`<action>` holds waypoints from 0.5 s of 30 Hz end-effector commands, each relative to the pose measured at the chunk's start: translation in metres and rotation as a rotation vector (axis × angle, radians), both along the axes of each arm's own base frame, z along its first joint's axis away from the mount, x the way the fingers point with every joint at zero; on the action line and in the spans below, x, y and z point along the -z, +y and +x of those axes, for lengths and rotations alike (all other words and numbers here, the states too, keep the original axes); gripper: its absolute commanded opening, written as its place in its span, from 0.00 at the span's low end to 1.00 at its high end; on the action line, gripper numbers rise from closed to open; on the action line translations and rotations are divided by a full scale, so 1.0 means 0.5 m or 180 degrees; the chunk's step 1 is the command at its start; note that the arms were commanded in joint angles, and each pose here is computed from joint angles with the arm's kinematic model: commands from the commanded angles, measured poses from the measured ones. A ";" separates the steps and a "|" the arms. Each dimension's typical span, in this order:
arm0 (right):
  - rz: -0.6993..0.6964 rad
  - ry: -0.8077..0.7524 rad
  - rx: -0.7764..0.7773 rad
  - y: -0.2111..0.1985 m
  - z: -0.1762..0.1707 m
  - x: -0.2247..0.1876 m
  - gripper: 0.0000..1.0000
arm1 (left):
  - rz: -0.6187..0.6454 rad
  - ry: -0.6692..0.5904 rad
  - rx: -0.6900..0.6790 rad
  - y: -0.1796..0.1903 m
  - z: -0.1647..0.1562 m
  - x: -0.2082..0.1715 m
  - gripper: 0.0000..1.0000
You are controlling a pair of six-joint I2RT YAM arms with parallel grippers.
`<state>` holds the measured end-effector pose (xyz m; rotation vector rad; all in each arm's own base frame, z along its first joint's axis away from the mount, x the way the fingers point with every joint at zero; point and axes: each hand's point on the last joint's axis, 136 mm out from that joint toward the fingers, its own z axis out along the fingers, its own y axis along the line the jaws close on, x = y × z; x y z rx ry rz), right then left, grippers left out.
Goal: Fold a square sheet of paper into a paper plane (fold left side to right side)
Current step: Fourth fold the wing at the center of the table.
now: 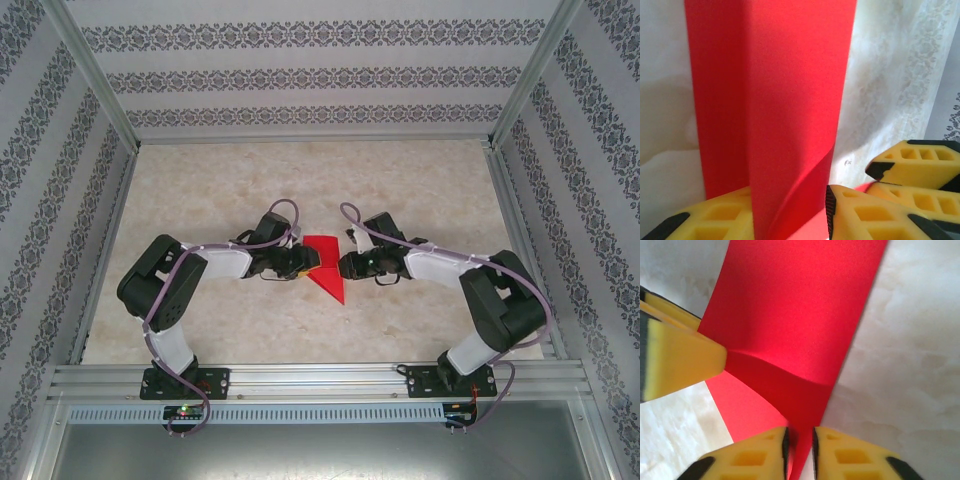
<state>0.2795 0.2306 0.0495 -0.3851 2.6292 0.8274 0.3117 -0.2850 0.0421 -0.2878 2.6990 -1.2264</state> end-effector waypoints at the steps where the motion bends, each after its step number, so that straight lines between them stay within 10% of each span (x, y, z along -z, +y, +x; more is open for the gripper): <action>1: -0.0114 -0.0301 0.0130 -0.032 0.007 -0.038 0.37 | -0.0154 -0.0138 0.0090 -0.031 0.011 -0.041 0.38; 15: -0.0639 -0.0984 -0.0293 0.041 -0.105 -0.059 0.48 | -0.0194 -0.0137 0.0102 -0.038 0.012 -0.066 0.32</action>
